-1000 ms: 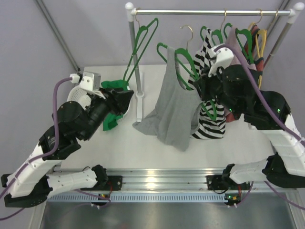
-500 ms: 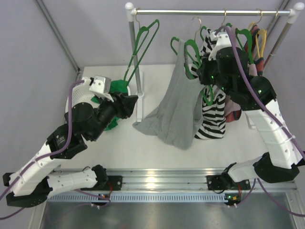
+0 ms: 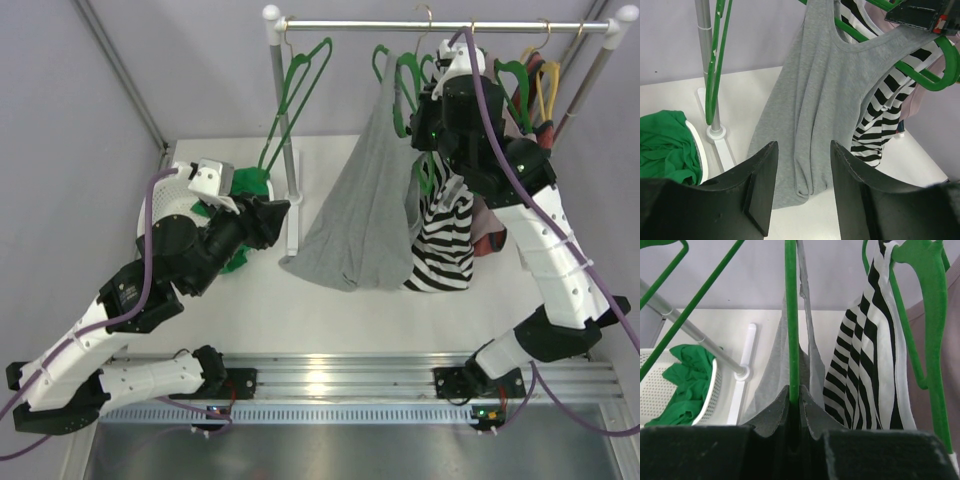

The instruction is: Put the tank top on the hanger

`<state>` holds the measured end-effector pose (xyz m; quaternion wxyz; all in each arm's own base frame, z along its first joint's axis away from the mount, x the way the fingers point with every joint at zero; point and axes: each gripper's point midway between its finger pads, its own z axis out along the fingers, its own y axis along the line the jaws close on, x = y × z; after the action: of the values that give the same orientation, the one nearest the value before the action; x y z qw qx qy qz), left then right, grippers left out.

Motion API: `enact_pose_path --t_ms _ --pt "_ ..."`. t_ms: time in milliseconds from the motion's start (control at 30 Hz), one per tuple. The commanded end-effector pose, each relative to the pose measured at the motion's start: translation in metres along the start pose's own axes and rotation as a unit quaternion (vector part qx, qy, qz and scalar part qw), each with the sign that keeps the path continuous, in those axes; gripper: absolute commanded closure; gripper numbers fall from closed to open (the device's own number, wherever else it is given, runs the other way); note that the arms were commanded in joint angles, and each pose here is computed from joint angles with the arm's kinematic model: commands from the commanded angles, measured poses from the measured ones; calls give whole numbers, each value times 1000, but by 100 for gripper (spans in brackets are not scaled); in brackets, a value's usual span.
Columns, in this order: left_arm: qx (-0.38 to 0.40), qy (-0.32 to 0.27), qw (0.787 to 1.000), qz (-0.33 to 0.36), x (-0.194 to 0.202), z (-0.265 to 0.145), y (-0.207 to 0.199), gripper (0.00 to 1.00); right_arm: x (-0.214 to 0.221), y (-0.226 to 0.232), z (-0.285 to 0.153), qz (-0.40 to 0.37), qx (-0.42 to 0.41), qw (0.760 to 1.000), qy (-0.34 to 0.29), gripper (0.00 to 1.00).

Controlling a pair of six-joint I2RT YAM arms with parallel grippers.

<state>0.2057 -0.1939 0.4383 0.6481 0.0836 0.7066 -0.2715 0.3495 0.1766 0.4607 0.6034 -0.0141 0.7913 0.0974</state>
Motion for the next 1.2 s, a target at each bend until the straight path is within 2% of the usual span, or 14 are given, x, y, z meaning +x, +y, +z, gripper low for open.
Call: enact_pose_path --t_ms 0,700,1167 --pt "1 -11 1000 -5 -8 -3 1 49 -42 -13 0 39 28 996 -72 100" --pt "-18 4 1000 -7 11 3 7 50 -10 -24 20 14 52 997 -50 100" --pt "-34 11 999 -9 20 2 14 50 -10 -19 -4 22 11 999 -48 60"
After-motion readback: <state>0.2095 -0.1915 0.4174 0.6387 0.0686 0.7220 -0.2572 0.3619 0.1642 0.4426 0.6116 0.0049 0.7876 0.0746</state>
